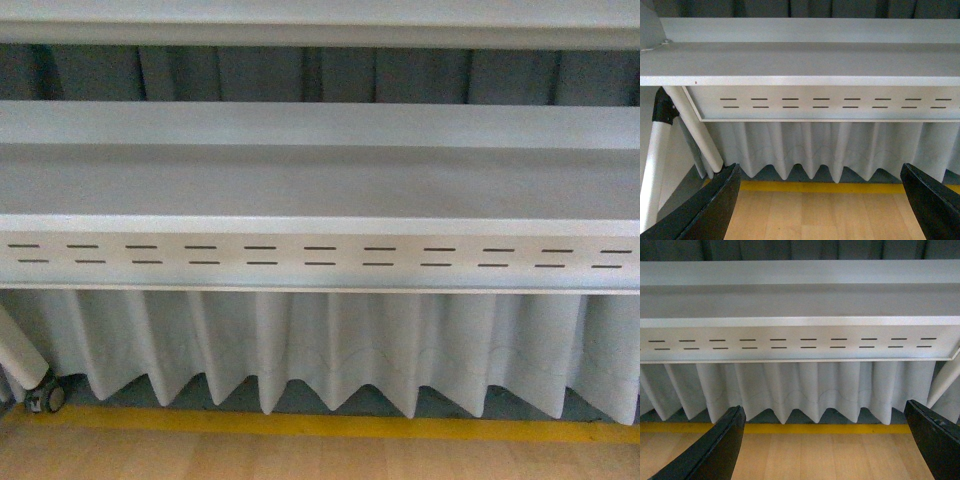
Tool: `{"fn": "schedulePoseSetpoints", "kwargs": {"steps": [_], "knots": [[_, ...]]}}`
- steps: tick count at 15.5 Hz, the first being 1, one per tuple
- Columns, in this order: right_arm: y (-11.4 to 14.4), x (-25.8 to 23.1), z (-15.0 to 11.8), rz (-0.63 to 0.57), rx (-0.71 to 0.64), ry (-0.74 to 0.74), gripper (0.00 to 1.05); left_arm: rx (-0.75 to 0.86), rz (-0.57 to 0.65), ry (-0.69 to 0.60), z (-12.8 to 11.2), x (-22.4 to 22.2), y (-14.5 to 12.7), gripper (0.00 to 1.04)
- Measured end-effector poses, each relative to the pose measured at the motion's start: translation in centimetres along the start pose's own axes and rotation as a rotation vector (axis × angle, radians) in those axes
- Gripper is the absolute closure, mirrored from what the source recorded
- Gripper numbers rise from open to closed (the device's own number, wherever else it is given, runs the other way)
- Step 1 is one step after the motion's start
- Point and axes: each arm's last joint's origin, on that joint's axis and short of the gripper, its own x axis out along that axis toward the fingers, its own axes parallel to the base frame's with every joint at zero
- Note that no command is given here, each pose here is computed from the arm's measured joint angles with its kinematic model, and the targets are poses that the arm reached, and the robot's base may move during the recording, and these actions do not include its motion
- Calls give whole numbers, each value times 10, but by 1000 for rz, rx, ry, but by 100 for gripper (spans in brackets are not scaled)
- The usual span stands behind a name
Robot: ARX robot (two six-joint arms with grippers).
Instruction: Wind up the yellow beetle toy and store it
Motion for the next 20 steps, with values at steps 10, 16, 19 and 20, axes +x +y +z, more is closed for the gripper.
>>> {"fn": "schedulePoseSetpoints", "kwargs": {"steps": [10, 16, 19, 20], "knots": [[0, 0, 0, 0, 0, 0, 7, 0, 0, 0, 0, 0, 0, 7], [0, 0, 0, 0, 1, 0, 7, 0, 1, -2, 0, 0, 0, 7], [0, 0, 0, 0, 0, 1, 7, 0, 0, -1, 0, 0, 0, 7], [0, 0, 0, 0, 0, 0, 7, 0, 0, -2, 0, 0, 0, 7]]}}
